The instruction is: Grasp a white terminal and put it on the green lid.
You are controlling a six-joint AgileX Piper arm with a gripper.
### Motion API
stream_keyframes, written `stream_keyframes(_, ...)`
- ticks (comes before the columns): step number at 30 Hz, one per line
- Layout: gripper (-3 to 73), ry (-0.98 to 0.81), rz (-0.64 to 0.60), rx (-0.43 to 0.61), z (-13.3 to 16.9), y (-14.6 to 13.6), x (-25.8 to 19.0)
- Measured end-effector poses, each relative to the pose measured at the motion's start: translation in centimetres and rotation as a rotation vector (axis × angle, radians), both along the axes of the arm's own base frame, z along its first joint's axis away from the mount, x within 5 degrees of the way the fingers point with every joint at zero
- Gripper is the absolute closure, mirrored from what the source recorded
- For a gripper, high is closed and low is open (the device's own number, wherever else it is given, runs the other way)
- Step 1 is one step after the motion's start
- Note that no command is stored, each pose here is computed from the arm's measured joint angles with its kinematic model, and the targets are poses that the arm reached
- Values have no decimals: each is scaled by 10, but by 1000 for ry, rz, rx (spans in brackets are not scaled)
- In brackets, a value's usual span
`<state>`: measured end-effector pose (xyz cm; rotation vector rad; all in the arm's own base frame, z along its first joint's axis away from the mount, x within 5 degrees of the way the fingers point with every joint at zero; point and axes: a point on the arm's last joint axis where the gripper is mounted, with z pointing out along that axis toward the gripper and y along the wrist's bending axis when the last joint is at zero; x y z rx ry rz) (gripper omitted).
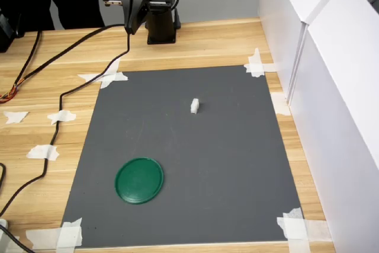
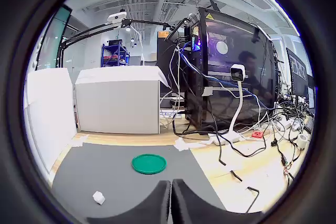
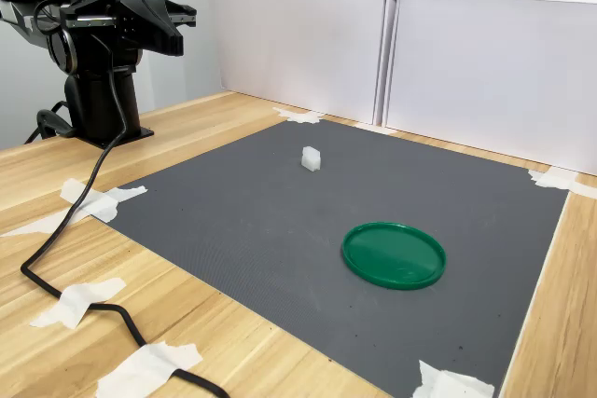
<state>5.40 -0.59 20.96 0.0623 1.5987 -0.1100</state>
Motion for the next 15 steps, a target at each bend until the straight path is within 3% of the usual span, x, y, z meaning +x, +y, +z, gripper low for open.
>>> stream_keyframes(7, 711, 75, 0, 8, 30, -1, 11)
stream_keyframes(15, 711, 322, 0, 35, 78, -4, 40)
